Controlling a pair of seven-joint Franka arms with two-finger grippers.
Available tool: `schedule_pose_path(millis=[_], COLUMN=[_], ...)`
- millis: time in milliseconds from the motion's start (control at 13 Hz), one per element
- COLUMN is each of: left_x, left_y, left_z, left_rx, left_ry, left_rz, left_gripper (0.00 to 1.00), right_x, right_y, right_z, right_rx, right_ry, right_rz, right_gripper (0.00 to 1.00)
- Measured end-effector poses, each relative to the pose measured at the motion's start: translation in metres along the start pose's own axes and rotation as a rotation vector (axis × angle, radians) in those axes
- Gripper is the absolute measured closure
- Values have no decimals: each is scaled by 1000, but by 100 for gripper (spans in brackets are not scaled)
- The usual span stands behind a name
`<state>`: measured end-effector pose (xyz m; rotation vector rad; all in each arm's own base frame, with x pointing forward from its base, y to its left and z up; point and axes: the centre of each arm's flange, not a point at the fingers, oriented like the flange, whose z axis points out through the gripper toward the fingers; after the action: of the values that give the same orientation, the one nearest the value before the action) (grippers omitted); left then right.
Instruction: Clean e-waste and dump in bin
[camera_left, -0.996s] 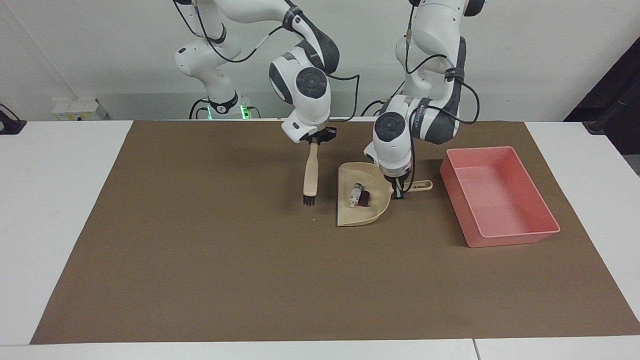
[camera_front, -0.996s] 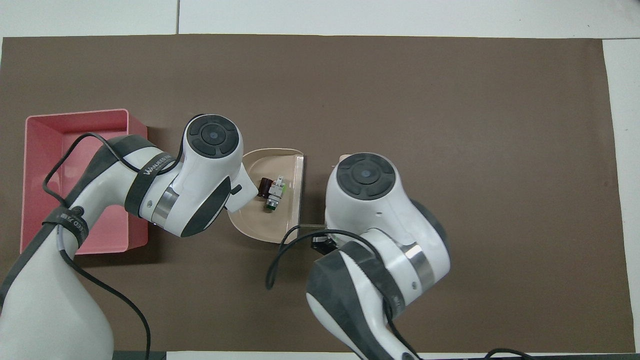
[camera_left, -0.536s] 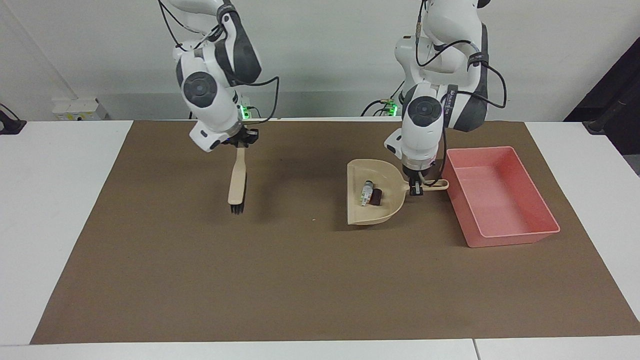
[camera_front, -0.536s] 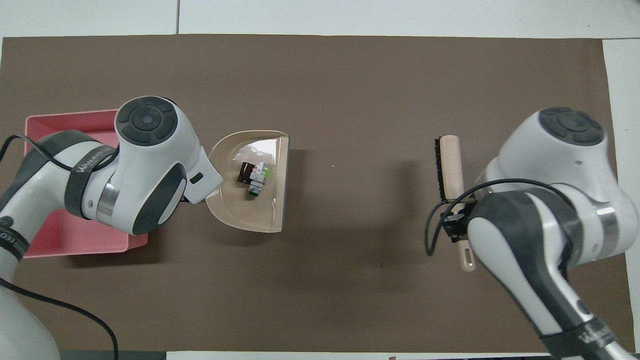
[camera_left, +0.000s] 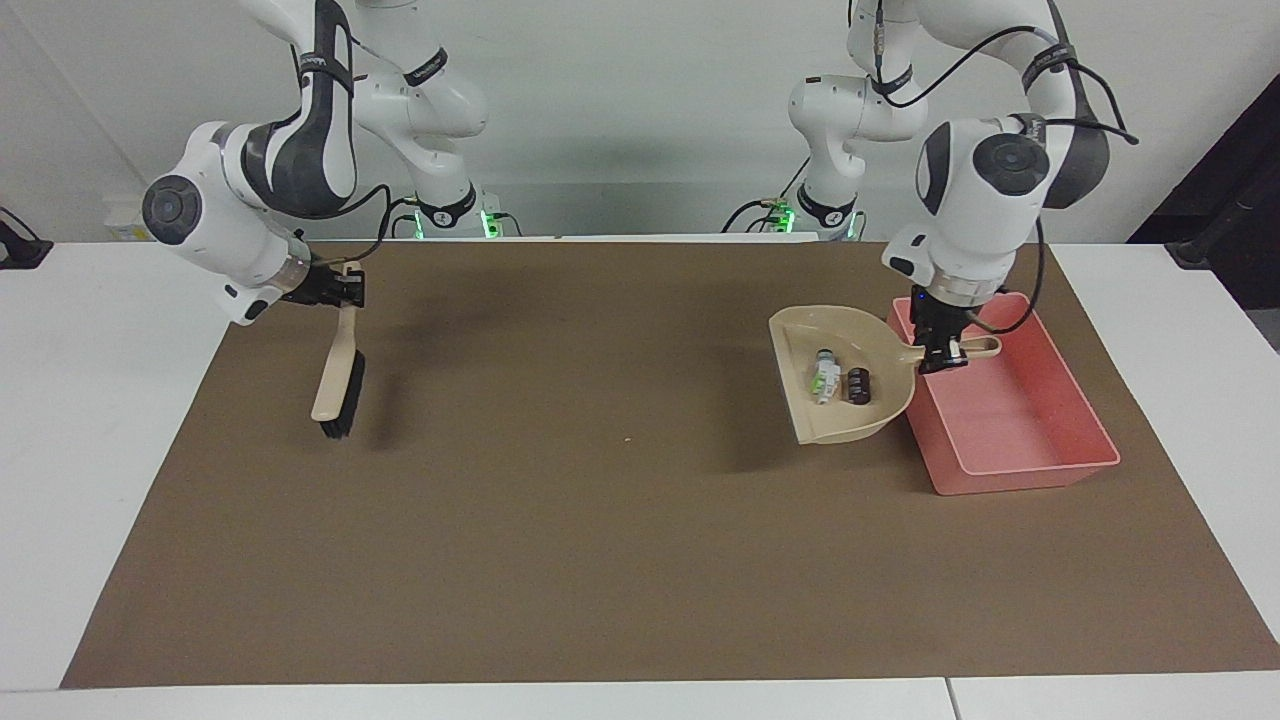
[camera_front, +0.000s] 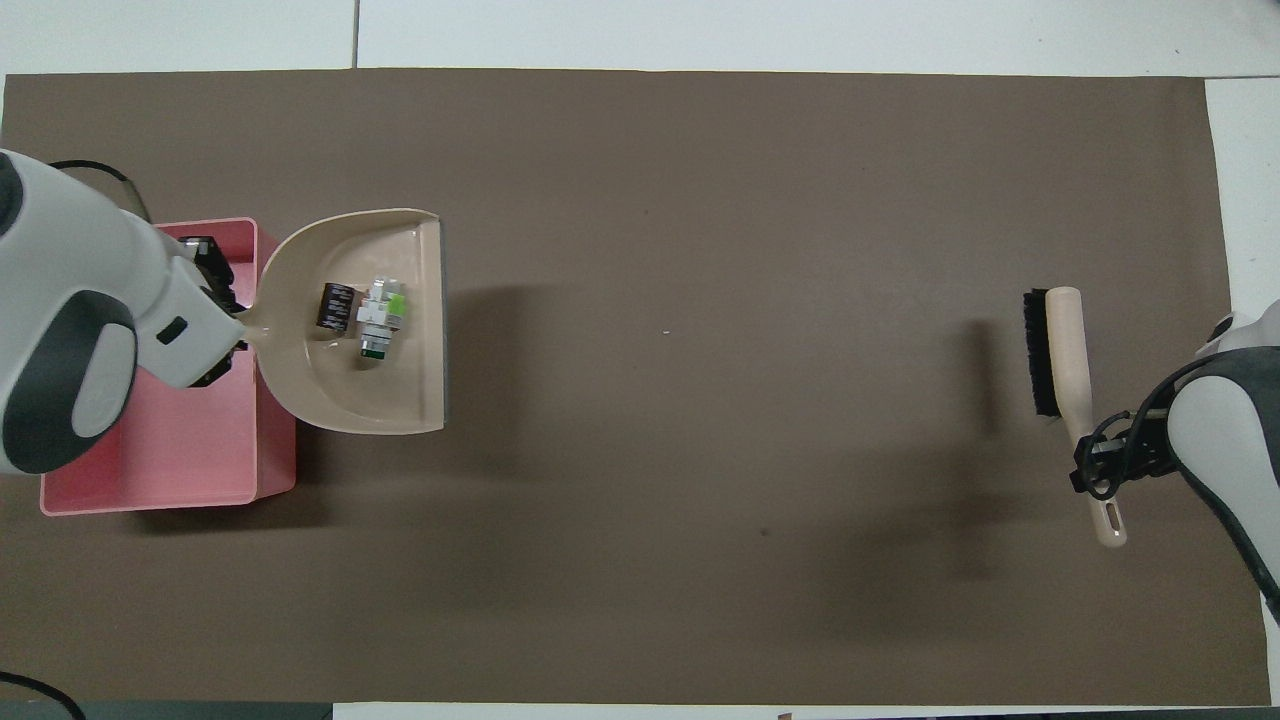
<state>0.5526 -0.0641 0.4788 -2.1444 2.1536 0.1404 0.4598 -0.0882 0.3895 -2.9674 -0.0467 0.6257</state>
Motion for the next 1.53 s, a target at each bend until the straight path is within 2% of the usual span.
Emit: schedule_pose_path(millis=[307, 536, 613, 690, 843, 1226, 1533], left_x=[-115, -180, -195, -209, -219, -223, -204], left_y=[0, 5, 6, 5, 0, -10, -12], left_z=[-3, -4, -5, -7, -7, 7, 13], left_rx=[8, 16, 18, 18, 23, -15, -54], left_ry=[25, 17, -15, -89, -218, -418, -552], left_rz=[-101, -131, -124, -98, -47, 62, 112], left_gripper=[67, 67, 67, 67, 67, 67, 67], right_x=[3, 3, 4, 6, 8, 7, 7], right_y=[-9, -9, -9, -9, -8, -8, -8], right_z=[19, 32, 37, 41, 45, 55, 59], right_rx=[-11, -11, -16, -19, -20, -19, -21], right_ry=[-8, -35, -47, -57, -64, -75, -64], right_rz=[11, 39, 53, 61, 65, 65, 65], right_gripper=[74, 74, 74, 74, 74, 74, 74])
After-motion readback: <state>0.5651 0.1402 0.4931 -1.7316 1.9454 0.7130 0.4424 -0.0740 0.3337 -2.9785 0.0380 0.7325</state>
